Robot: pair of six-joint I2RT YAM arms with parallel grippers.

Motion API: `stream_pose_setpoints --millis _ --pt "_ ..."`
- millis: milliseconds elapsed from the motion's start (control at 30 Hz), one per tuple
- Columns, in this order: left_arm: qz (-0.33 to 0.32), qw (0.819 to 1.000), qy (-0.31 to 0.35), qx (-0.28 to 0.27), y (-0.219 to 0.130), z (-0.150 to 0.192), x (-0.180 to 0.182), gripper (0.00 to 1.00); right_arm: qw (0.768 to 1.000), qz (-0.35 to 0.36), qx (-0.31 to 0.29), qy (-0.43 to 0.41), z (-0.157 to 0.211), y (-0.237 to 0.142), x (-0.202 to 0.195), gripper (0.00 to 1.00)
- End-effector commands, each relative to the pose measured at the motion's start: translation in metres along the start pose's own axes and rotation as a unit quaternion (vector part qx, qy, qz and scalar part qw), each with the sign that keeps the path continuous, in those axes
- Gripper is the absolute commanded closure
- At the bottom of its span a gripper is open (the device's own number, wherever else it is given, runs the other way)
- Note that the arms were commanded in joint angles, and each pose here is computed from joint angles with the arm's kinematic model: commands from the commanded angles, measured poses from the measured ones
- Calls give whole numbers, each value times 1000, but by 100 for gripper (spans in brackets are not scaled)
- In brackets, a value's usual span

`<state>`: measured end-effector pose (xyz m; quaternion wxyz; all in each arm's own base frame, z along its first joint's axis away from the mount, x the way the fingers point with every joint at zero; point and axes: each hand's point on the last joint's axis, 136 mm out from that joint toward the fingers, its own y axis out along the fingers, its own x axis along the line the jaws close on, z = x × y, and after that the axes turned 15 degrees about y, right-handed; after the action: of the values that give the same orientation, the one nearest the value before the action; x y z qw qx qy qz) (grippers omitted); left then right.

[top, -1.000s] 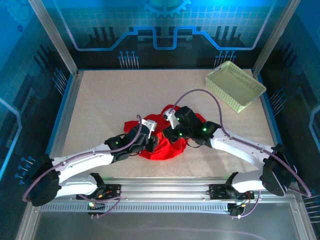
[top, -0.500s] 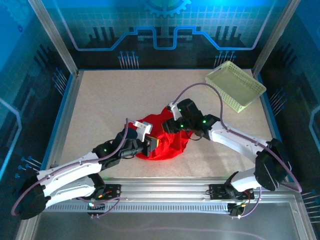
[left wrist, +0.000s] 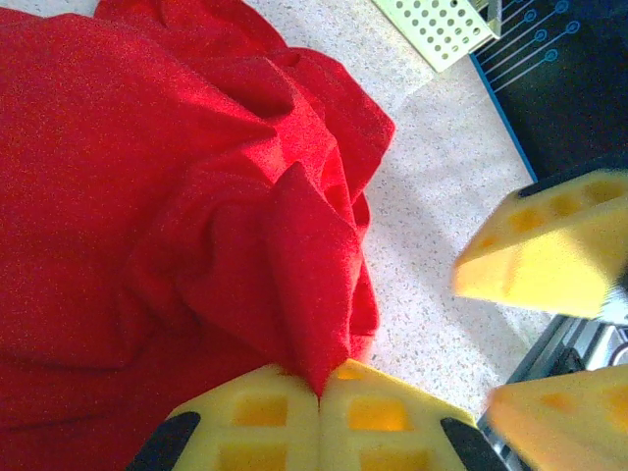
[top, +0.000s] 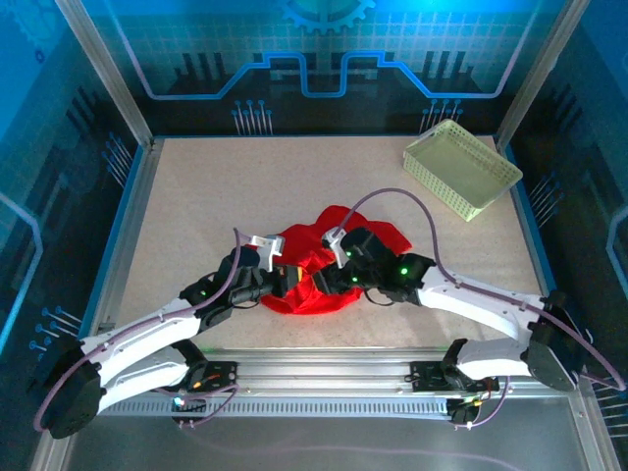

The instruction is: Fold the inside-out t-shirt

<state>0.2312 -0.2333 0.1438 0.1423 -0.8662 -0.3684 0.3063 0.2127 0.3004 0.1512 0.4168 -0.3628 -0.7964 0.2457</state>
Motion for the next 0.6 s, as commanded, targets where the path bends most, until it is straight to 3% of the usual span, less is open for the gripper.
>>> stream_pose_setpoints --millis 0,167,567 --pt "21 1000 -9 -8 -2 -1 -6 100 998 -14 -1 61 2 13 11 50" --pt "21 1000 -9 -6 -3 0 -5 100 997 34 10 76 9 29 -7 54" --pt "22 1000 -8 -9 -6 0 -5 100 996 40 10 79 -1 42 -4 55"
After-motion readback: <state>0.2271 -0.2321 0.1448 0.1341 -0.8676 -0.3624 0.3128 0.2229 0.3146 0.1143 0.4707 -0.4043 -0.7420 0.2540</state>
